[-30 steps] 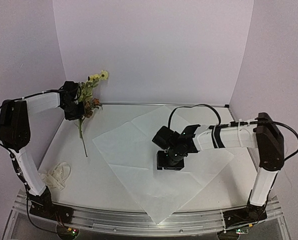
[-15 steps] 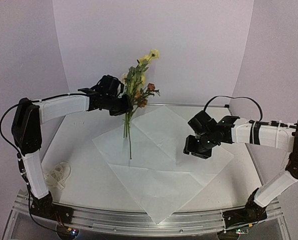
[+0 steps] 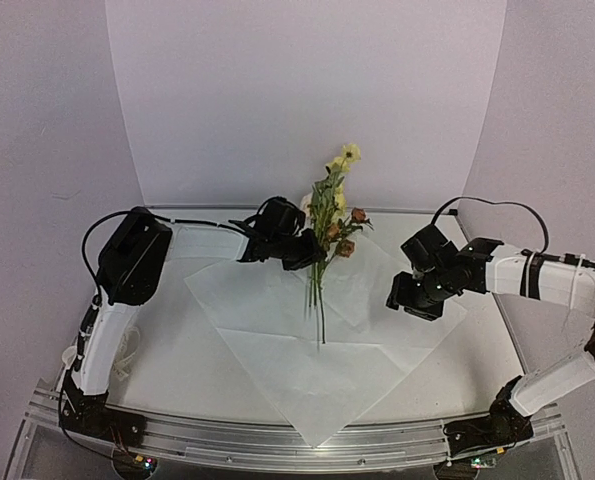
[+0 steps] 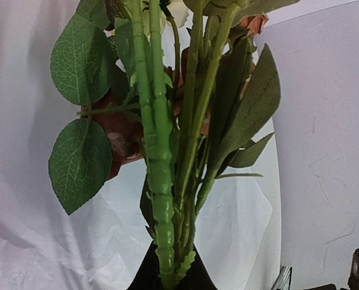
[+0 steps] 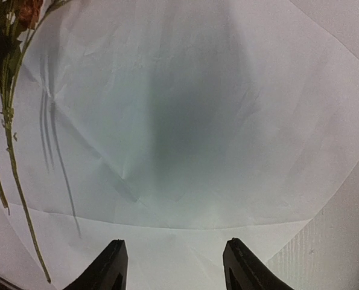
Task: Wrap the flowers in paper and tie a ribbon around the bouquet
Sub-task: Pick up the fake flower from the corner of the board, then pick up the fake flower from the center of the board.
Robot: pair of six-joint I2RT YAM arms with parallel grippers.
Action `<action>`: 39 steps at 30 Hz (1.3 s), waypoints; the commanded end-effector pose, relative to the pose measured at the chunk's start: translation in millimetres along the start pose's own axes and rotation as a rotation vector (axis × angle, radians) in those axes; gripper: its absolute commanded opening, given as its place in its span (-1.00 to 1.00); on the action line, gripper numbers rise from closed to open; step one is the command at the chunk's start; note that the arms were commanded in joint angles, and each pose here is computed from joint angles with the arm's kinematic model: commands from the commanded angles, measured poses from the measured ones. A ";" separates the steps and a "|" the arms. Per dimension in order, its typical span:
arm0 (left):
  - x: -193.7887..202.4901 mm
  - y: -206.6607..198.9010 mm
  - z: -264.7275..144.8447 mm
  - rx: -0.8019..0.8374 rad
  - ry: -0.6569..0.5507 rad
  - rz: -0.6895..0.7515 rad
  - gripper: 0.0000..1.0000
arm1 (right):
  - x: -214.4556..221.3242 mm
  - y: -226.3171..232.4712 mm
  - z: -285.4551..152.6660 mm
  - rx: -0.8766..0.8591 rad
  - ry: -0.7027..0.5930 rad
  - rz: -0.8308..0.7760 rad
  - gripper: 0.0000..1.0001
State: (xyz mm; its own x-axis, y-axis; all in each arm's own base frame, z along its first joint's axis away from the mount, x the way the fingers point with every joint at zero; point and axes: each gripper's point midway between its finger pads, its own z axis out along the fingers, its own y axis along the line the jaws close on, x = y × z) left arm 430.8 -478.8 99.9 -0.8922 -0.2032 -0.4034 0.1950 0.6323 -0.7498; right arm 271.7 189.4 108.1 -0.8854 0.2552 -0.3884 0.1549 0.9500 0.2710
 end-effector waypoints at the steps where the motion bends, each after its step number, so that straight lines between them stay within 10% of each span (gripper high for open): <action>1: -21.6 -52.8 1.1 0.172 -0.069 -0.013 -0.94 | -6.0 -3.7 -1.3 0.007 -0.013 -0.027 0.15; 15: -12.7 -93.0 -32.6 0.350 -0.066 0.013 -0.99 | -6.3 100.8 14.8 -0.415 0.116 -0.151 0.39; 39: -2.7 -129.0 -70.9 0.527 -0.014 -0.025 -1.00 | -24.4 100.0 19.9 -0.411 0.006 -0.089 0.33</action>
State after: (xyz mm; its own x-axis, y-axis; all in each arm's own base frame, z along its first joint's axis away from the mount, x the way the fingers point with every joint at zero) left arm 387.3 -506.9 166.1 -0.9278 -0.2017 -0.3137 0.2511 0.2843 -0.9253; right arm 313.8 300.5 101.3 -0.9383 0.1045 -0.3296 -0.1139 0.8066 0.5800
